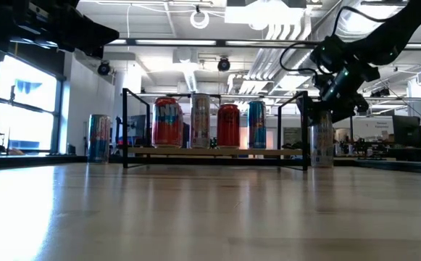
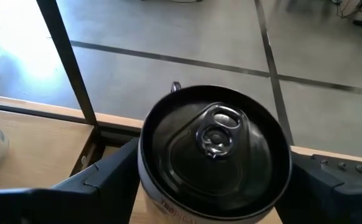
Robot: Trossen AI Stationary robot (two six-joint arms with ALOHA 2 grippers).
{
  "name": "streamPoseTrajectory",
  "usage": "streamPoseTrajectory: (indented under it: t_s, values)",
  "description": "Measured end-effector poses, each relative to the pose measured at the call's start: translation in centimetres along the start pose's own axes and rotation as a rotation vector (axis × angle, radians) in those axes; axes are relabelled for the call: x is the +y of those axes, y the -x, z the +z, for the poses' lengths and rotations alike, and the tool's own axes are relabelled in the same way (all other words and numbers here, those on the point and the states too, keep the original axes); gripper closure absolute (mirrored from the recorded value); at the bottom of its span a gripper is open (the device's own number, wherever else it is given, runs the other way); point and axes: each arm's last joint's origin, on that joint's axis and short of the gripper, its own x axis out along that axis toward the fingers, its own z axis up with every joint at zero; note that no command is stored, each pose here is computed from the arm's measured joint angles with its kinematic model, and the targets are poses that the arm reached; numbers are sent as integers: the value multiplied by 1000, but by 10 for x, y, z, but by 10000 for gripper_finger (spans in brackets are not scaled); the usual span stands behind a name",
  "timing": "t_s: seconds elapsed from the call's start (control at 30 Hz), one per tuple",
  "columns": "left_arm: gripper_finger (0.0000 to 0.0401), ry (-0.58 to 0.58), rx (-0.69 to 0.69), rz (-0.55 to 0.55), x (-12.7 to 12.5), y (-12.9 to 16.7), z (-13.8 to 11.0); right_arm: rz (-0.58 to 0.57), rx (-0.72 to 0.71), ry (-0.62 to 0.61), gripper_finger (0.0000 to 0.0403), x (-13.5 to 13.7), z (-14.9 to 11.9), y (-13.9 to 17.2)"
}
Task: Place canned beverage on shelf
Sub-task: Put the white yellow soda can on the shelf aligned with the white yellow soda can
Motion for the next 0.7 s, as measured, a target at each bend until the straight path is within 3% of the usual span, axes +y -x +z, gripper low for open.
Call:
streamPoseTrajectory:
  t_s: [0.27,0.7]
  values:
    - [401,0,0,0,0,0,0,4,-5,-10,157,0,0,0]
    - [401,4,1,-1,0,0,0,28,-51,-24,159,-3,9,14]
